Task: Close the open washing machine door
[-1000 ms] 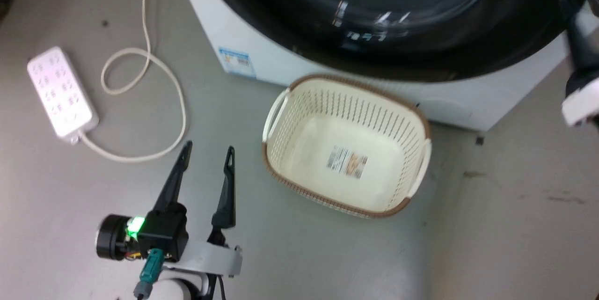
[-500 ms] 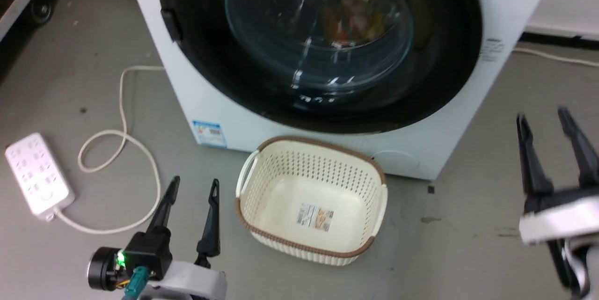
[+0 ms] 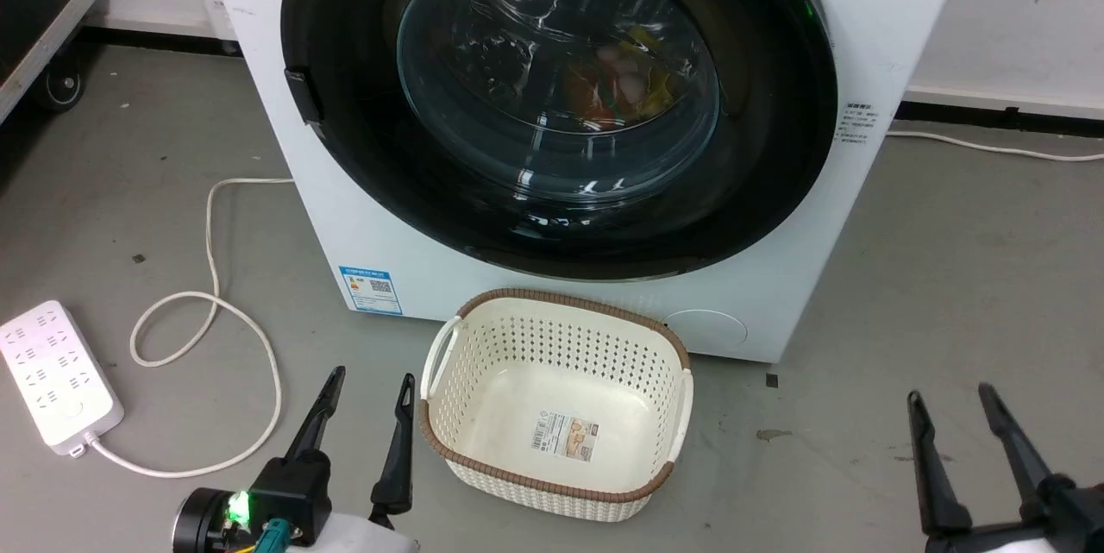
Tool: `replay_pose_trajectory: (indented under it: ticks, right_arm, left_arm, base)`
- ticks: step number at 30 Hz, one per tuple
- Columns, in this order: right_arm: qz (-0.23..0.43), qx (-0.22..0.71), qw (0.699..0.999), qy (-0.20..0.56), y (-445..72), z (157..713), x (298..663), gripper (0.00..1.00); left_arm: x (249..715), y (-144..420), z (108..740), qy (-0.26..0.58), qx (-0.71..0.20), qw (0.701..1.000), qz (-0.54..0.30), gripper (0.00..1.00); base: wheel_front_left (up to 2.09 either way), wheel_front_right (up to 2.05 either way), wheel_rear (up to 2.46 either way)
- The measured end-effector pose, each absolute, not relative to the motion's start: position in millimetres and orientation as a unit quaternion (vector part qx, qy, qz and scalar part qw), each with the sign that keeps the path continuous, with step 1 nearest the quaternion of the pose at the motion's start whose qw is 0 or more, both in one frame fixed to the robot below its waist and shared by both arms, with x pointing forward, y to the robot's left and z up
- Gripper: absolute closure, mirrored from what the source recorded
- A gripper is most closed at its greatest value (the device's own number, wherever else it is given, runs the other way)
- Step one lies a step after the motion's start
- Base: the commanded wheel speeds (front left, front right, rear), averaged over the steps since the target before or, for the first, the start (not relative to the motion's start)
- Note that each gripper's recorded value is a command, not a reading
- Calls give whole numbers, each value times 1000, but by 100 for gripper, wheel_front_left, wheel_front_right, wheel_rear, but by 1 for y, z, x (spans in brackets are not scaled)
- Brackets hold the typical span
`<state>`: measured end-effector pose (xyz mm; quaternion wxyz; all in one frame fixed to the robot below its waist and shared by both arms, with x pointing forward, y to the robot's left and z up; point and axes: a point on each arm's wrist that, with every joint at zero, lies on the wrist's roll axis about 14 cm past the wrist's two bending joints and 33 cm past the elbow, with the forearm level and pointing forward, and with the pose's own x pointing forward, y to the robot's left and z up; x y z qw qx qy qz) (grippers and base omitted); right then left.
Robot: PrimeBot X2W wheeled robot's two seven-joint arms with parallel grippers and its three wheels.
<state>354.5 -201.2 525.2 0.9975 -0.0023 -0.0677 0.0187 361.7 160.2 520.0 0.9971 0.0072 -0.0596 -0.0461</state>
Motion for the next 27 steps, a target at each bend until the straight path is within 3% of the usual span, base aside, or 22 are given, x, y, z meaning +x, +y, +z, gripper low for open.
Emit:
replay_pose_trajectory:
  ticks: [11,12,27]
  right_arm:
    - [7,-2,998,-63,-204,522,346,0]
    - [7,-1,998,-63,-204,522,346,100]
    - [12,-1,999,-50,-201,518,347,100]
  left_arm:
    - [361,157,515,-51,9,997,-53,0]
    - [360,156,515,-52,8,997,-55,100]
    - [362,158,515,-45,7,998,-49,100]
  base:
    - [0,0,0]
    - [0,0,0]
    - [0,0,0]
